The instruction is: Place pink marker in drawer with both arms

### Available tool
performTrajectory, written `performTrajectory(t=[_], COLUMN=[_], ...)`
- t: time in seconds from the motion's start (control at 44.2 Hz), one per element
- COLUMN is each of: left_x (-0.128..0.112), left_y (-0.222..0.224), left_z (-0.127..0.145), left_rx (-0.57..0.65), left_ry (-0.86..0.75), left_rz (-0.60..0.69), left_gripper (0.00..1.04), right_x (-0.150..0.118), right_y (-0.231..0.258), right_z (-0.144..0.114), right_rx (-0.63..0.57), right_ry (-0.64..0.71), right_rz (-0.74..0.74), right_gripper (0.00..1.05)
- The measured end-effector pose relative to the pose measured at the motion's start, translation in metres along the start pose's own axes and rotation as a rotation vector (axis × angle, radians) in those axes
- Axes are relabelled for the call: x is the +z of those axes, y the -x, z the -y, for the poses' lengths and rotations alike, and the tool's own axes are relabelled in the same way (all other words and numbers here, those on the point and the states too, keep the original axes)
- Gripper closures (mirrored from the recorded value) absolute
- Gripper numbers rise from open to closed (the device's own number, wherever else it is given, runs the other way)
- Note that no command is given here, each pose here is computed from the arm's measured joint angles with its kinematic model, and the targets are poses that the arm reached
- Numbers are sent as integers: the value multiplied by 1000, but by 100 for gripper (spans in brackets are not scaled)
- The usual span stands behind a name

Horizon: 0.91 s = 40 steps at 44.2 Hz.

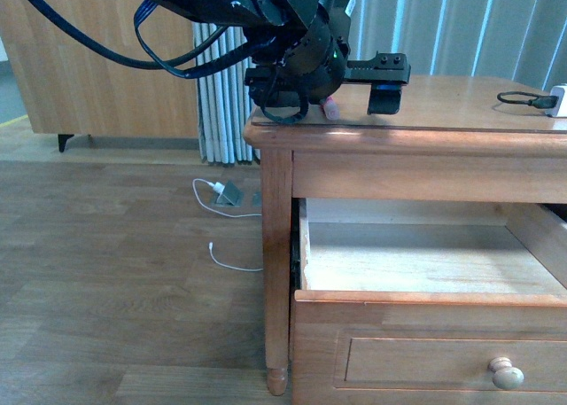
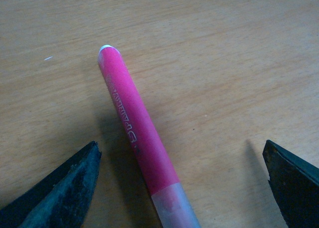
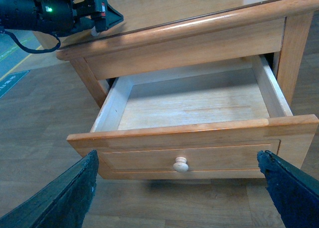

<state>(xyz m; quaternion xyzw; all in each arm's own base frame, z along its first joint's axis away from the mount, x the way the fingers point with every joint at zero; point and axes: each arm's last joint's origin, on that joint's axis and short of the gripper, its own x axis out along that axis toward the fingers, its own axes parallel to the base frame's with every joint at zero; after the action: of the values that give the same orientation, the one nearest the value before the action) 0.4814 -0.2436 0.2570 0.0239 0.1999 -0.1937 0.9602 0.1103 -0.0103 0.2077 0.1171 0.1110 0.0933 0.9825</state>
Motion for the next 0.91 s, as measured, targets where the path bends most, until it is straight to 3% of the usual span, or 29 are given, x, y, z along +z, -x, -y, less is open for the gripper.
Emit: performTrajectory(t=[0.091,0.362,0.634,0.905], left_x=[0,0,0,-2], left_y=[0,1,1,1], left_z=[0,-3,-5,-7], left_rx=[1,28,35,34], left_ry=[-14,-39,-33,-27], left_rz=[-12,-32,-35,-23], left_gripper=[7,54,88,90], right_x=[0,0,0,0], right_y=[0,0,0,0], right_z=[0,0,0,0], right_rx=[0,0,0,0], right_ry=[0,0,0,0], right_rz=[0,0,0,0], right_gripper=[8,8,8,8])
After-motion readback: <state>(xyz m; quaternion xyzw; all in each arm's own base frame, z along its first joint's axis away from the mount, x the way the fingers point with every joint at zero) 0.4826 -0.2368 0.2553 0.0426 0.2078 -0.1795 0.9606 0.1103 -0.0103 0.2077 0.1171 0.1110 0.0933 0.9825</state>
